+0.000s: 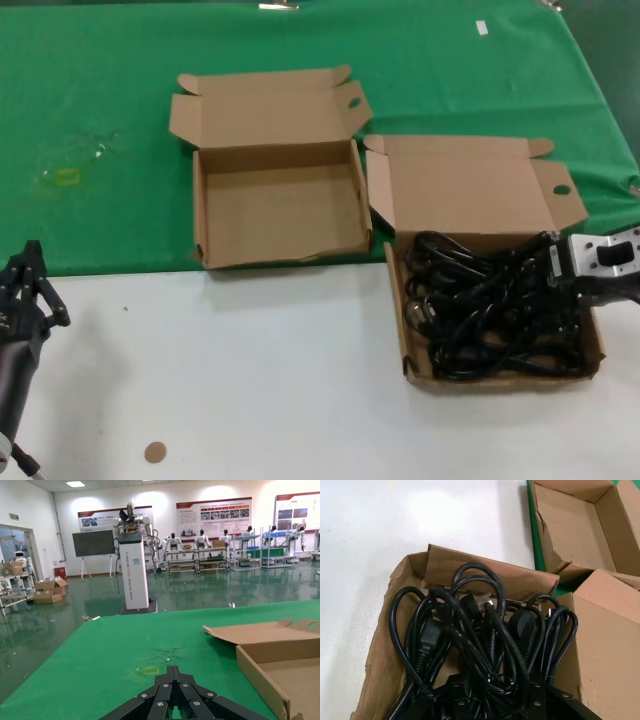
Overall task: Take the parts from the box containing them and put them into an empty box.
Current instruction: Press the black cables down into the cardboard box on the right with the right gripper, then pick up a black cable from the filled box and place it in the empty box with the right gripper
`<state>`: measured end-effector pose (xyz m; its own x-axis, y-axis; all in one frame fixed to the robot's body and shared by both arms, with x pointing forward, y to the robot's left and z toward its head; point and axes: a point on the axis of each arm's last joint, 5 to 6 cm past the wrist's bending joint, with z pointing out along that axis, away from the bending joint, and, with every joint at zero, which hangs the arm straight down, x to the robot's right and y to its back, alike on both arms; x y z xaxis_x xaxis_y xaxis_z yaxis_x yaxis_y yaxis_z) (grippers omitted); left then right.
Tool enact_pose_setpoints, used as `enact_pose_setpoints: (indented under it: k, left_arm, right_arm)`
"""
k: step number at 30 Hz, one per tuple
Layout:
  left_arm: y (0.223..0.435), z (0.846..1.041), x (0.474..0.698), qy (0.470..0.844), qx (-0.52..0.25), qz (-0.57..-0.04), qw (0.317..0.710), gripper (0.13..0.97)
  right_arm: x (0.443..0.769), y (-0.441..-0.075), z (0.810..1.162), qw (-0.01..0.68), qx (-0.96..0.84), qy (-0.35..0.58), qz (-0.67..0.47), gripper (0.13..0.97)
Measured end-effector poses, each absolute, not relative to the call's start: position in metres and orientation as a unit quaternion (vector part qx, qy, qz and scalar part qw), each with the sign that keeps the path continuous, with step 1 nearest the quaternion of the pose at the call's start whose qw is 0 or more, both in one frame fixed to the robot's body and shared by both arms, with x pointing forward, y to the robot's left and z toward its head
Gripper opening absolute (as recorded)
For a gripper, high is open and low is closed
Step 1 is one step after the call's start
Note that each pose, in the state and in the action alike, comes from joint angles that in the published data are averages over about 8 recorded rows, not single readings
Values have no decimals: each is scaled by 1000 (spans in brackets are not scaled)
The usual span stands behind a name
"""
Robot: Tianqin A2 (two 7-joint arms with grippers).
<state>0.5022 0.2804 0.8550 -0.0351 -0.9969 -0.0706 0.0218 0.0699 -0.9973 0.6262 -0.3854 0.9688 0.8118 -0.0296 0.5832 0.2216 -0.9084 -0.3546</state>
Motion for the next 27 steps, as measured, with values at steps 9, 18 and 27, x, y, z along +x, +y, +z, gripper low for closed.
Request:
enact_pose_setpoints:
  k: [9,18,27]
  left_arm:
    - [280,855,502,521,-468,-496,513,144]
    - [280,855,502,521,-468,-496,513,144]
    - [280,855,502,521,-468,-496,513,144]
  right_arm:
    - [628,-387,972,204,-932,-53,-296,307]
    - [625,-390,986,209,-933,-47,-289,249]
    - [622,-389,1012,221,-932,-43,-283,241]
